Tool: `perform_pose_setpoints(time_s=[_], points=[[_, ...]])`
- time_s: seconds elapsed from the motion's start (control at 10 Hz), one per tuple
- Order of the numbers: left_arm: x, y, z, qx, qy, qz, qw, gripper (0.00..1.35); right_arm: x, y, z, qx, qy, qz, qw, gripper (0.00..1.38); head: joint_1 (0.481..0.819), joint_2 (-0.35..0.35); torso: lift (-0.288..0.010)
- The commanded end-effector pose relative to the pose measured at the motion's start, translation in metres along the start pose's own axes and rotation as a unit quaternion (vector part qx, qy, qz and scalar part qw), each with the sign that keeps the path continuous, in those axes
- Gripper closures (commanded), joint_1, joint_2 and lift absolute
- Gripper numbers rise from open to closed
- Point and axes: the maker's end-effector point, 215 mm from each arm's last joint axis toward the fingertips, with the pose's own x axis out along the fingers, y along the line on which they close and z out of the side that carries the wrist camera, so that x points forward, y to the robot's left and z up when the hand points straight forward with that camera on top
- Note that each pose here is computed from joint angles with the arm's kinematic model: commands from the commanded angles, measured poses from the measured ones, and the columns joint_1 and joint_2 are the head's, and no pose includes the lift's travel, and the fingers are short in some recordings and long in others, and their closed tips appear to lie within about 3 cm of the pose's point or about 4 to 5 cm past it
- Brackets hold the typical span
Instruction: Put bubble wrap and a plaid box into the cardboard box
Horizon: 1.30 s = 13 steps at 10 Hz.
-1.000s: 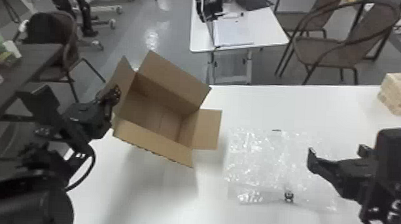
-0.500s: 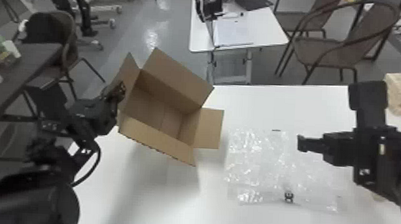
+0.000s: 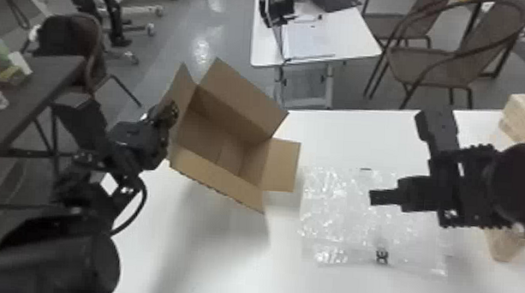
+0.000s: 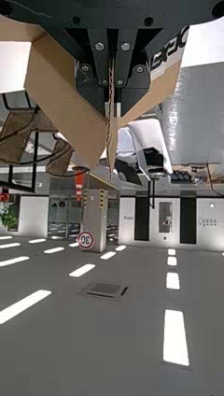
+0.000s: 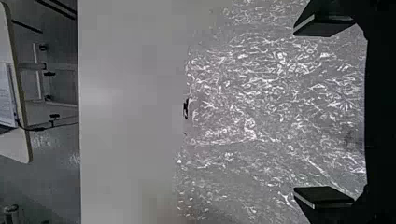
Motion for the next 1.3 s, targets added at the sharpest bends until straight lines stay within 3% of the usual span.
perform_pose_setpoints(time_s=[0.0, 0.3, 0.6, 0.7, 0.9, 1.0, 1.1, 1.2], points=[[0.003, -0.006, -0.002, -0.003, 0.001, -0.004, 1.0000, 1.22, 0.016, 0.005, -0.004, -0.003, 0.025, -0.001, 1.000, 0.09, 0.695, 0.194, -0.109], [0.005, -0.009, -0.002, -0.002, 0.001, -0.006, 1.0000, 1.22, 0.039, 0.005, -0.021, -0.006, 0.075, -0.005, 0.997, 0.09, 0.695, 0.196, -0.109], [0.010, -0.013, 0.001, 0.008, -0.003, -0.010, 0.9999, 1.22, 0.055, 0.009, -0.025, -0.008, 0.091, -0.003, 0.996, 0.13, 0.695, 0.197, -0.109], [0.009, -0.012, 0.001, 0.010, -0.003, -0.007, 0.9999, 1.22, 0.058, 0.009, -0.024, -0.006, 0.089, -0.001, 0.996, 0.24, 0.695, 0.198, -0.109], [0.008, -0.011, 0.002, 0.012, -0.005, -0.006, 0.9999, 1.22, 0.070, 0.018, -0.036, 0.008, 0.098, 0.021, 0.995, 0.78, 0.695, 0.203, -0.109], [0.008, -0.011, 0.001, 0.012, -0.005, -0.006, 0.9999, 1.22, 0.072, 0.022, -0.039, 0.012, 0.097, 0.029, 0.995, 0.97, 0.695, 0.205, -0.109], [0.007, -0.011, 0.001, 0.013, -0.006, -0.004, 0.9999, 1.22, 0.073, 0.024, -0.038, 0.017, 0.090, 0.035, 0.995, 1.10, 0.695, 0.212, -0.109], [0.007, -0.010, -0.001, 0.013, -0.005, -0.003, 0.9999, 1.22, 0.073, 0.030, -0.037, 0.030, 0.081, 0.051, 0.995, 1.10, 0.695, 0.218, -0.109]])
